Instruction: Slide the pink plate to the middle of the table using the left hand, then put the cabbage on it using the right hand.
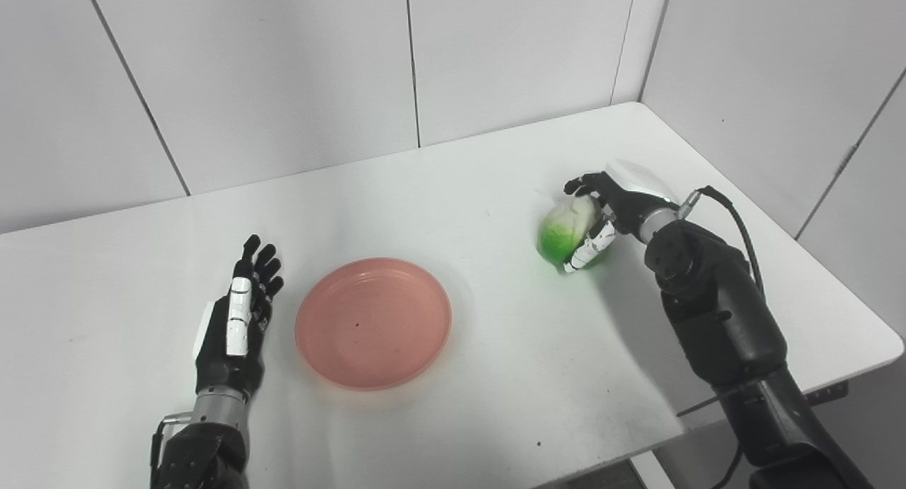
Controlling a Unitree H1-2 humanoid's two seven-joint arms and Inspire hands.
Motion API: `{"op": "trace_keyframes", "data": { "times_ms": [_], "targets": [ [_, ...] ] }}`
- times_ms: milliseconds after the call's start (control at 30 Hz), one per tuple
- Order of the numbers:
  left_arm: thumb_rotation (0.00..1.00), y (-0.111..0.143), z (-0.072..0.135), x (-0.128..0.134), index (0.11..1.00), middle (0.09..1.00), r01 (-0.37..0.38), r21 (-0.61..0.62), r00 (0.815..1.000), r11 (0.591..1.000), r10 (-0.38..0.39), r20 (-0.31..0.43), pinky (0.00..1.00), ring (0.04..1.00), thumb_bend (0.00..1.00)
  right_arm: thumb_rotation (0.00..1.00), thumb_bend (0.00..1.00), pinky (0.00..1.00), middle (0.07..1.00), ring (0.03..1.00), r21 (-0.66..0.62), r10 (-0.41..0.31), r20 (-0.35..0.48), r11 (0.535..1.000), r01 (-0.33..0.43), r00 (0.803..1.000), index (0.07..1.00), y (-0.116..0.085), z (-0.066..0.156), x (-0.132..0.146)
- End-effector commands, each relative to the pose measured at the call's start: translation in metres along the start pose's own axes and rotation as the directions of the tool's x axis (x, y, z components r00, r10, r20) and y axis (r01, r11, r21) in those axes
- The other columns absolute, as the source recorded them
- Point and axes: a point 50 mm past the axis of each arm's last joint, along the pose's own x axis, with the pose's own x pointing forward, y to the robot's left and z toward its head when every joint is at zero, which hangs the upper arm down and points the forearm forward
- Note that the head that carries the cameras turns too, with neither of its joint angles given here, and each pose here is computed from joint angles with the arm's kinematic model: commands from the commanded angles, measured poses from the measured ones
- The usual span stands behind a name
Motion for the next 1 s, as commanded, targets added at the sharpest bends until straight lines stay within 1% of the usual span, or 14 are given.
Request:
{"op": "trace_keyframes", "data": {
  "times_ms": [0,33,67,100,167,367,533,667,800,900,967],
  "targets": [
    [1.00,0.000,0.003,0.000,0.983,0.977,0.007,0.005,1.000,1.000,-0.007,0.022,0.98,0.979,0.69,0.00,0.57,0.33,0.477,0.442,0.005,-0.118,0.038,0.993,0.118,0.992,0.591,-0.022,0.010,-0.002],
    [1.00,0.000,0.003,0.000,0.983,0.977,0.006,0.009,1.000,1.000,-0.006,0.024,0.98,0.978,0.69,0.00,0.55,0.31,0.451,0.411,0.009,-0.135,0.035,0.991,0.135,0.990,0.563,-0.022,0.010,-0.002],
    [1.00,0.001,0.004,-0.001,0.980,0.974,0.004,0.012,1.000,1.000,-0.005,0.025,0.97,0.974,0.68,0.00,0.54,0.21,0.462,0.297,0.012,-0.148,0.033,0.989,0.147,0.989,0.517,-0.022,0.011,-0.002],
    [1.00,0.001,0.004,-0.001,0.978,0.973,0.004,0.012,1.000,1.000,-0.005,0.026,0.97,0.973,0.68,0.00,0.53,0.16,0.466,0.244,0.016,-0.161,0.032,0.987,0.161,0.986,0.498,-0.022,0.011,-0.002],
    [1.00,0.001,0.004,0.000,0.976,0.971,0.005,0.009,1.000,1.000,-0.005,0.027,0.96,0.972,0.67,0.00,0.53,0.13,0.468,0.206,0.020,-0.177,0.032,0.984,0.176,0.984,0.488,-0.022,0.012,-0.002],
    [1.00,0.000,0.004,0.000,0.972,0.970,0.002,-0.004,1.000,1.000,-0.002,0.018,0.97,0.972,0.69,0.00,0.53,0.13,0.470,0.212,0.013,-0.204,0.034,0.979,0.204,0.978,0.481,-0.021,0.012,-0.002],
    [1.00,-0.001,0.005,0.001,0.974,0.972,0.005,-0.004,1.000,1.000,-0.004,0.020,0.97,0.974,0.69,0.00,0.53,0.14,0.470,0.226,0.017,-0.213,0.033,0.977,0.213,0.976,0.482,-0.022,0.013,-0.003],
    [1.00,-0.001,0.005,0.000,0.975,0.974,0.007,0.009,1.000,1.000,-0.007,0.019,0.97,0.976,0.69,0.00,0.53,0.14,0.470,0.218,0.022,-0.214,0.033,0.977,0.213,0.976,0.482,-0.023,0.014,-0.003],
    [1.00,0.000,0.005,0.000,0.969,0.971,0.003,-0.010,1.000,1.000,-0.003,0.018,0.98,0.975,0.68,0.00,0.53,0.14,0.470,0.221,0.020,-0.225,0.056,0.974,0.224,0.973,0.484,-0.026,0.015,-0.004],
    [1.00,0.000,0.005,0.000,0.970,0.974,0.009,-0.009,1.000,1.000,-0.009,0.014,0.99,0.981,0.69,0.00,0.53,0.13,0.470,0.209,0.017,-0.235,0.081,0.972,0.234,0.969,0.485,-0.030,0.020,-0.008],
    [1.00,-0.001,0.005,0.000,0.972,0.973,0.011,-0.001,1.000,1.000,-0.011,0.014,0.99,0.982,0.68,0.00,0.53,0.14,0.470,0.218,0.023,-0.240,0.099,0.971,0.238,0.966,0.484,-0.033,0.027,-0.011]
  ]
}}
